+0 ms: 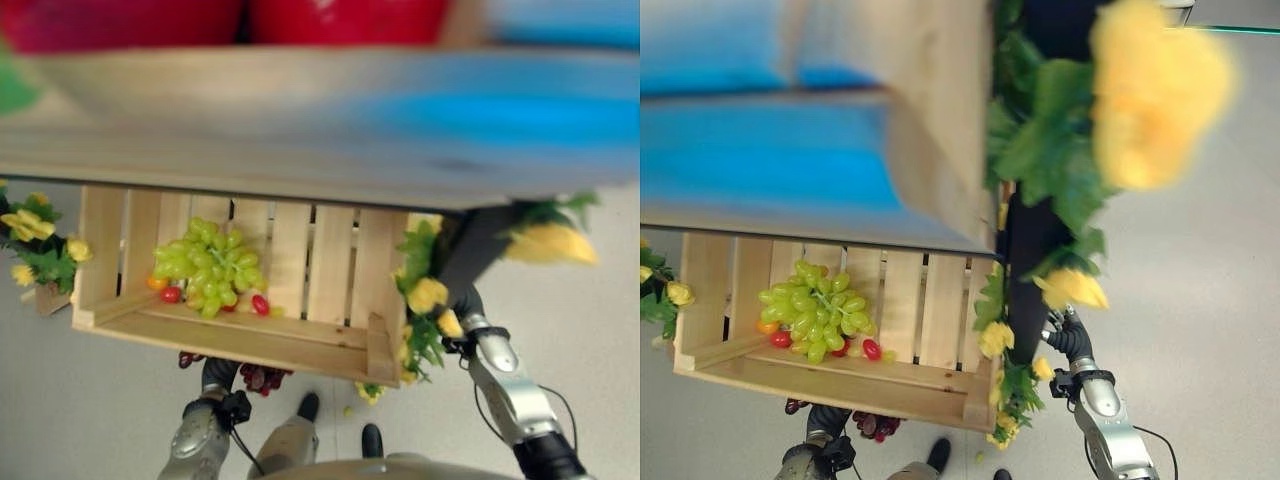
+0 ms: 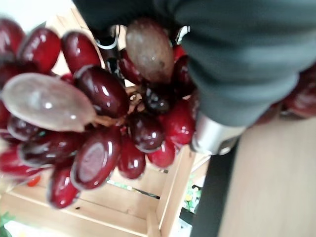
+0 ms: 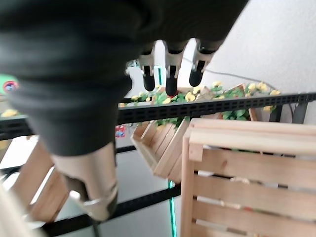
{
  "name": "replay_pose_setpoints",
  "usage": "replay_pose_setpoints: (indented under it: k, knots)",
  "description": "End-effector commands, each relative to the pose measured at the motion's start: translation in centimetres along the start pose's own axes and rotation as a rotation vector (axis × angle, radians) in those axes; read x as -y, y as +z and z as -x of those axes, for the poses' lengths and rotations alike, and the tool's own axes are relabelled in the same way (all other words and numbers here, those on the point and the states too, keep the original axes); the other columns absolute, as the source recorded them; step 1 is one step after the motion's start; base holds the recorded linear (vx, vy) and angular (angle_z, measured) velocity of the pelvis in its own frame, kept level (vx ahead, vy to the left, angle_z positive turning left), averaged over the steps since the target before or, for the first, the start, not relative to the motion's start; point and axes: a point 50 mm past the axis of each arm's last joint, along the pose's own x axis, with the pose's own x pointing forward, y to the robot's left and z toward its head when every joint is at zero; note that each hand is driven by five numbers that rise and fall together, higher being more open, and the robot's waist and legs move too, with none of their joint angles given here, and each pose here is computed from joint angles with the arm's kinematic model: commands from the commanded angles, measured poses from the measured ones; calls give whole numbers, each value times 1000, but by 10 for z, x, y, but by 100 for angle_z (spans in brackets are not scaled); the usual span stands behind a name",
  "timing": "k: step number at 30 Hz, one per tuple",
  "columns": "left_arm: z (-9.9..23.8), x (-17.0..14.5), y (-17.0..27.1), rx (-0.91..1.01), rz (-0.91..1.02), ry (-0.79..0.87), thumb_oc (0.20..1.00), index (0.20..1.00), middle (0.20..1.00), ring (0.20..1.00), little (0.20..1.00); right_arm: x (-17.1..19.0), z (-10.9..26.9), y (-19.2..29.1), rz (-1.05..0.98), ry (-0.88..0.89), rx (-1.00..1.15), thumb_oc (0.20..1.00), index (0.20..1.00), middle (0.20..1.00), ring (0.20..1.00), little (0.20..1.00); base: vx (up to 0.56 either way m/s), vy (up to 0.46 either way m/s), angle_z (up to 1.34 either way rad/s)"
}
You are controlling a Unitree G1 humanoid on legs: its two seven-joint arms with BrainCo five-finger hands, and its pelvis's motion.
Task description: Pick up the fruits from the basket on one side to the basket on the other side
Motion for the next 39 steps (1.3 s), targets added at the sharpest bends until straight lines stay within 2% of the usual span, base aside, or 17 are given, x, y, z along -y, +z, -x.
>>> replay_pose_setpoints:
  k: [1, 27, 39]
  knots:
    - [-3, 11, 120, 545, -34, -113, 200, 200, 200, 200, 200, -4, 2, 12, -5, 19, 72, 1000, 1000, 1000, 1000, 1000, 128, 82, -9]
    - [-6, 1, 103, 442, -48, -79, 200, 200, 200, 200, 200, -10, 6, 2, -20, 40, 21, 1000, 1000, 1000, 1000, 1000, 22, 14, -2]
    - [-7, -2, 101, 429, -12, -67, 200, 200, 200, 200, 200, -8, 5, 14, -2, 52, 75, 1000, 1000, 1000, 1000, 1000, -72, -84, 0]
